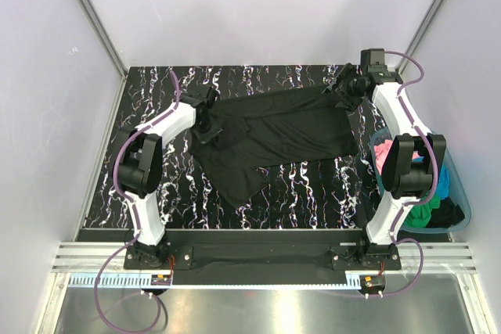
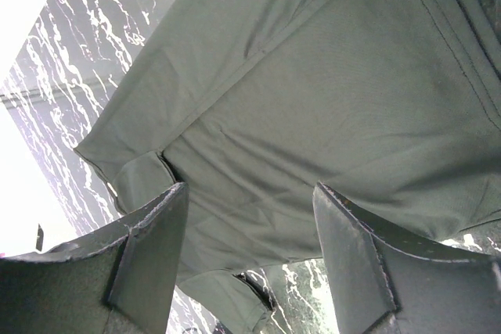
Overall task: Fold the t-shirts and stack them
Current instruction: Fold the tshirt
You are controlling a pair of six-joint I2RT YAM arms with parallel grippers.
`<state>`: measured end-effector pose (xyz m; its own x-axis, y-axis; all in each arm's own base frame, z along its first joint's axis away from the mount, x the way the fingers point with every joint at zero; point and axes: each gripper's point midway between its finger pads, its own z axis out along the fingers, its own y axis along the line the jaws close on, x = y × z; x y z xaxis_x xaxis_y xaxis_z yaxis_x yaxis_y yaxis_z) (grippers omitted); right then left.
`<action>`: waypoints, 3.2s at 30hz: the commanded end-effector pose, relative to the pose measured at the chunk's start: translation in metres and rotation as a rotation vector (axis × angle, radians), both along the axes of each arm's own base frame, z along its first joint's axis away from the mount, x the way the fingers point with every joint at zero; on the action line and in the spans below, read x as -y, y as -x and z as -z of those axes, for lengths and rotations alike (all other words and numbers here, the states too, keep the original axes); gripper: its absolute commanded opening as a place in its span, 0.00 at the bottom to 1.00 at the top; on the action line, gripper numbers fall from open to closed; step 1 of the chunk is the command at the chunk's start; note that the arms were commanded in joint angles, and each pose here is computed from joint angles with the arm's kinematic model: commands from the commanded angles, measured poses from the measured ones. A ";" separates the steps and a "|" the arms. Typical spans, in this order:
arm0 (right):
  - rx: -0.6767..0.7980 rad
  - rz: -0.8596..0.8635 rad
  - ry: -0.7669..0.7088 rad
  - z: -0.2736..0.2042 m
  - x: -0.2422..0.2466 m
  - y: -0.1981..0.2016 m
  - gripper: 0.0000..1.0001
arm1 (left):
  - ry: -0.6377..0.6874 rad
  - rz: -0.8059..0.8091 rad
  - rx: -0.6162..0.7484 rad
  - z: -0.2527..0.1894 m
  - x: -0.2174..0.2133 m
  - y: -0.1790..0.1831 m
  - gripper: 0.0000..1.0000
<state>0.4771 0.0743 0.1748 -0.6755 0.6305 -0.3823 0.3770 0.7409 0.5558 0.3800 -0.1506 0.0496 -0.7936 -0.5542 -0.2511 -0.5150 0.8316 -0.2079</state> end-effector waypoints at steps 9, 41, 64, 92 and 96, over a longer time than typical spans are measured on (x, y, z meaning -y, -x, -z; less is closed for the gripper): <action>0.051 0.005 0.005 -0.017 -0.004 0.002 0.72 | -0.009 -0.012 0.012 -0.007 -0.002 0.014 0.00; -0.077 -0.007 0.126 0.114 0.011 -0.099 0.23 | 0.051 -0.129 0.228 -0.010 -0.091 -0.137 0.41; 0.032 0.030 0.104 0.081 0.022 -0.107 0.08 | 0.013 -0.119 0.253 -0.031 -0.124 -0.164 0.38; -0.135 0.121 0.123 0.158 0.071 -0.099 0.03 | -0.021 -0.138 -0.021 0.026 -0.111 -0.080 0.35; -0.175 0.164 0.163 0.167 0.081 -0.091 0.03 | -0.066 -0.146 -0.056 0.029 -0.124 -0.084 0.34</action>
